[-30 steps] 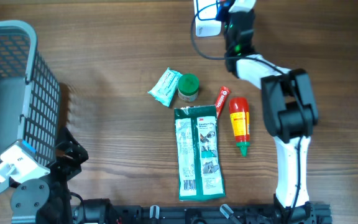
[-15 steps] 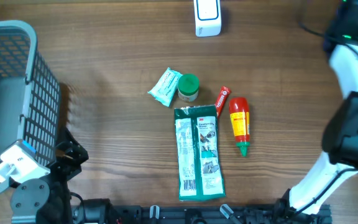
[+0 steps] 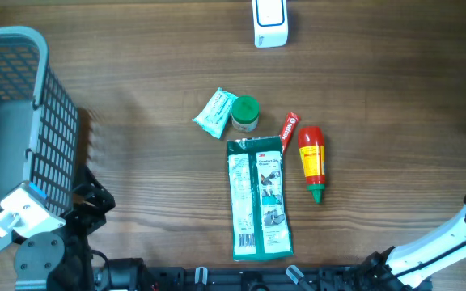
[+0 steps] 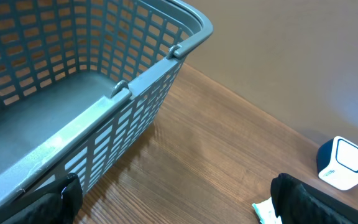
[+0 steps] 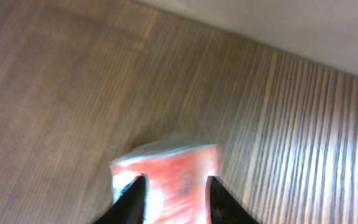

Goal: Scan the item barcode

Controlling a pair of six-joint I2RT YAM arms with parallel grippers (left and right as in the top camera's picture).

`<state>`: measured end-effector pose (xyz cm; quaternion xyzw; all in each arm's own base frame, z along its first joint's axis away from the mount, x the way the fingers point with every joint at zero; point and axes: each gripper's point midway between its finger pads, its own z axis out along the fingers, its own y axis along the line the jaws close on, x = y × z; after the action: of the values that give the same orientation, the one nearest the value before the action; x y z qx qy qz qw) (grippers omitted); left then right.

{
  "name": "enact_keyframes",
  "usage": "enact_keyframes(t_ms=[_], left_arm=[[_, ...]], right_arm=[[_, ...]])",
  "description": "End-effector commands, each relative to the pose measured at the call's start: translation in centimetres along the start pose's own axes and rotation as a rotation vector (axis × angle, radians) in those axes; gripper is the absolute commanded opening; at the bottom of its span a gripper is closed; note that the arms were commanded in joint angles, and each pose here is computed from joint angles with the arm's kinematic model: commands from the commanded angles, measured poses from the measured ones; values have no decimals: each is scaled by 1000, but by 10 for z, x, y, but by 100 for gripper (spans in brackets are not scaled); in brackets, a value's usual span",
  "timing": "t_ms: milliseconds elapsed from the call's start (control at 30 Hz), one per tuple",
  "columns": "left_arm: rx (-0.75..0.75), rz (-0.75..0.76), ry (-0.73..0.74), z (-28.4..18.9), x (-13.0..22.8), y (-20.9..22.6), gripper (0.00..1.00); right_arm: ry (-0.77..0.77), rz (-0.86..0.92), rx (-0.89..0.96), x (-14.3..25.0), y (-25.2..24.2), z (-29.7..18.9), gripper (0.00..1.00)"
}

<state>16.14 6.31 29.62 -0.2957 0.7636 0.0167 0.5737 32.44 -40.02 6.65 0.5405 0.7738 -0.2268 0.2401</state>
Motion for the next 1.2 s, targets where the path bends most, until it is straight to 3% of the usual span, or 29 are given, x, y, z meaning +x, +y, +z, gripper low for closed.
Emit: enact_keyframes(t_ms=[0, 33, 133, 300, 433, 567, 633, 833, 1167], left_arm=[[3, -3, -8, -1, -1, 0, 100], [3, -3, -8, -1, -1, 0, 100], [3, -3, -8, -1, -1, 0, 100], [3, -3, -8, -1, -1, 0, 100], [3, -3, -8, -1, -1, 0, 99], [3, -3, -8, -1, -1, 0, 100], [3, -3, -8, -1, -1, 0, 100], [3, -3, -8, -1, -1, 0, 100], [3, -3, -8, -1, -1, 0, 100]], right_arm=[[52, -27, -58, 12, 9, 5, 52], [47, -42, -61, 10, 10, 2, 71], [4, -106, -88, -2, 18, -16, 99], [-111, -150, -198, -32, 43, -95, 100], [-85, -209, -454, -17, 80, -175, 100], [104, -318, -828, 46, 118, -271, 100], [308, -387, -1005, 102, 127, -324, 100], [697, -472, -936, 210, 122, -365, 100], [848, -878, -974, 367, 127, -425, 100]])
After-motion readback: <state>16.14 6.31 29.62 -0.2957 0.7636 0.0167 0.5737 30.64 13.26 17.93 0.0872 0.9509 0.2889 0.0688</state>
